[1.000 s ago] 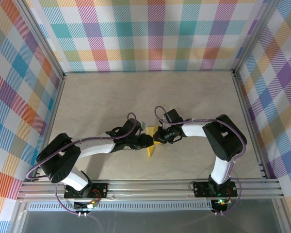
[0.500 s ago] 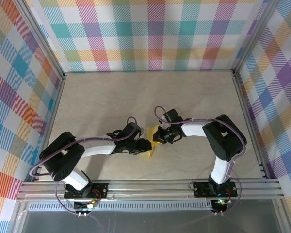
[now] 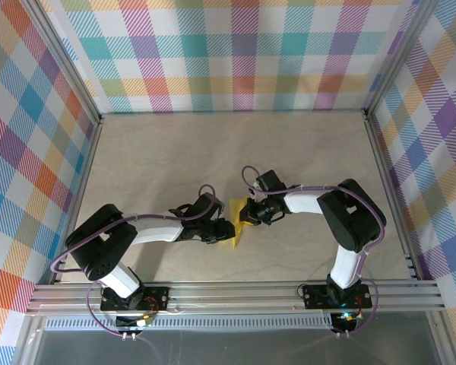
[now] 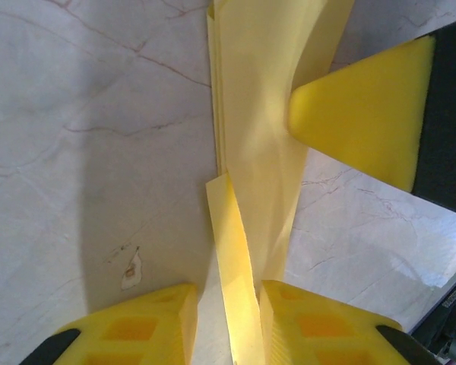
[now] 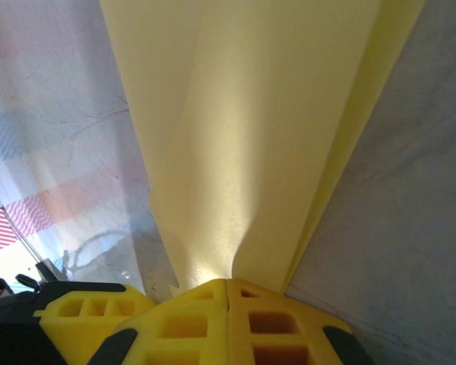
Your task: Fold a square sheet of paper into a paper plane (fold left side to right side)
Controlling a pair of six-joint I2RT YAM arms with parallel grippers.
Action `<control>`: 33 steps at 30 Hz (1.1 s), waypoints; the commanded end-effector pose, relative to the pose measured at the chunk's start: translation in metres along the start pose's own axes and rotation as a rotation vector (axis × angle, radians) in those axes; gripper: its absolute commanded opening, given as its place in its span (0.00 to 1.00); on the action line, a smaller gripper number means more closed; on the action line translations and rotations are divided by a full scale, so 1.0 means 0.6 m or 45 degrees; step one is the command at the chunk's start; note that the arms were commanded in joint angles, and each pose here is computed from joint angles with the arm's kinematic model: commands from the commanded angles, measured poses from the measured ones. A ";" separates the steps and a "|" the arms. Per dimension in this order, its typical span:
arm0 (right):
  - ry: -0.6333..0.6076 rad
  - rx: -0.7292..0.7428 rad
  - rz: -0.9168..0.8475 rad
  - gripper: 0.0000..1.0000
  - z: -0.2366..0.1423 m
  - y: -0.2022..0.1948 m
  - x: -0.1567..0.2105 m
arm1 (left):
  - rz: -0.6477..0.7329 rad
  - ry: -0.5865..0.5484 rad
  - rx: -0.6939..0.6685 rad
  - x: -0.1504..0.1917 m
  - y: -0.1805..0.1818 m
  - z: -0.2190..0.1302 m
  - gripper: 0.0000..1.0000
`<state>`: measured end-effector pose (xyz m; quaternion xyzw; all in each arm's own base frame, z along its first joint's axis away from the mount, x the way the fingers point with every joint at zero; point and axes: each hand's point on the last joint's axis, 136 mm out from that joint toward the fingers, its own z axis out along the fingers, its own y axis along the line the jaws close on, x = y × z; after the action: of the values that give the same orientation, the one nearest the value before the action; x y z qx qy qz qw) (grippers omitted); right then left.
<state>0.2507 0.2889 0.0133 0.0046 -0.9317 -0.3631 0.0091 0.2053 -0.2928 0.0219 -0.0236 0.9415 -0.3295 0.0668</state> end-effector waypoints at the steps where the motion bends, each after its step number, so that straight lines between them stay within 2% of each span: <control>1: 0.103 0.285 0.129 0.00 0.017 -0.103 0.050 | 0.013 0.079 0.024 0.037 0.000 0.018 0.28; 5: 0.105 0.284 0.130 0.00 0.018 -0.103 0.050 | 0.021 0.053 0.052 0.033 -0.011 0.006 0.28; 13: 0.105 0.282 0.129 0.00 0.018 -0.103 0.050 | 0.048 -0.009 0.070 0.023 -0.033 -0.032 0.36; 23: 0.102 0.282 0.134 0.00 0.018 -0.105 0.051 | 0.045 0.039 0.044 0.036 -0.025 -0.011 0.41; 33: 0.107 0.290 0.135 0.00 0.018 -0.107 0.053 | 0.026 0.060 0.054 0.042 -0.021 0.014 0.37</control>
<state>0.2506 0.2886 0.0131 0.0075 -0.9325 -0.3610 0.0099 0.1865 -0.3009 0.0258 -0.0087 0.9399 -0.3364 0.0583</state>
